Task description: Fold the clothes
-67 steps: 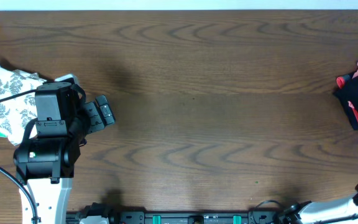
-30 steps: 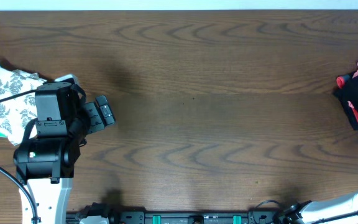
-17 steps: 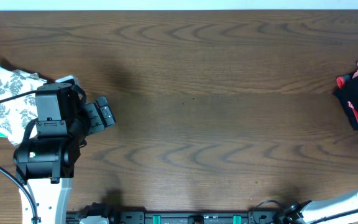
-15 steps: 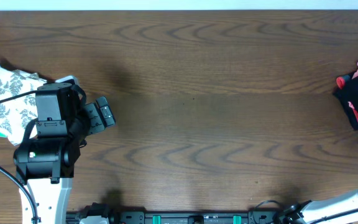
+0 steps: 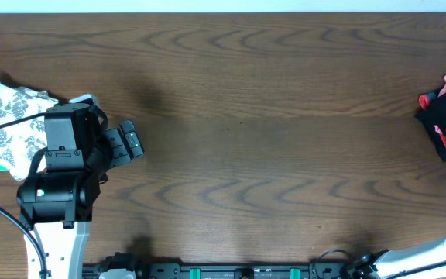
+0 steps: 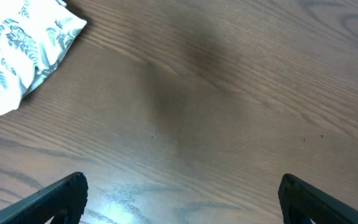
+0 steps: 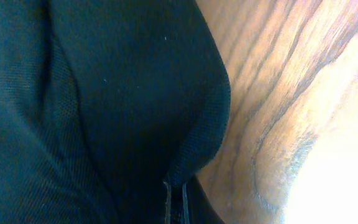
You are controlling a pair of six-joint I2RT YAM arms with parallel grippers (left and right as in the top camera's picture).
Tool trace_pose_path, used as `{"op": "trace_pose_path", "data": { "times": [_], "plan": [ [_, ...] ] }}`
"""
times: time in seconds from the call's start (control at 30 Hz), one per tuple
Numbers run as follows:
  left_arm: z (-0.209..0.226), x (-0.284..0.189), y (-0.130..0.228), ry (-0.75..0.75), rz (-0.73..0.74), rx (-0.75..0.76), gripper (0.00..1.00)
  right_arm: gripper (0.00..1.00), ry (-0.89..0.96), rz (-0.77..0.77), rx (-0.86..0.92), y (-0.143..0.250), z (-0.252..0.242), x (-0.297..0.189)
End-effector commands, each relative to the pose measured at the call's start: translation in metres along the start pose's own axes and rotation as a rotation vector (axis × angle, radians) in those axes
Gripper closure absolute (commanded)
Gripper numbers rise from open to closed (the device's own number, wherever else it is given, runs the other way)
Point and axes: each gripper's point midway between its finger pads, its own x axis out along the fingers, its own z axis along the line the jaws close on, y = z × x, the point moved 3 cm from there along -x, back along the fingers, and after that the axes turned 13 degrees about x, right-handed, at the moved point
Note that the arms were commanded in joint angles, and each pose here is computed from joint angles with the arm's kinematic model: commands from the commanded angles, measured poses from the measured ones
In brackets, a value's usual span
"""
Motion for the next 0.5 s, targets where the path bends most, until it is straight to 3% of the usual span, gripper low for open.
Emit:
{"op": "trace_pose_path", "data": {
  "times": [0.0,0.23,0.47],
  "plan": [
    [-0.001,-0.005,-0.006,0.001,-0.02,0.018,0.02,0.99,-0.093,-0.104,-0.037,-0.026,0.035,-0.049],
    [-0.001,-0.005,-0.006,0.001,-0.019,0.018,0.02,0.99,-0.151,-0.205,-0.08,-0.037,0.068,-0.117],
    [-0.001,-0.005,-0.005,0.001,-0.016,0.018,0.02,0.99,-0.198,-0.2,-0.147,-0.021,0.094,-0.139]
  ]
}}
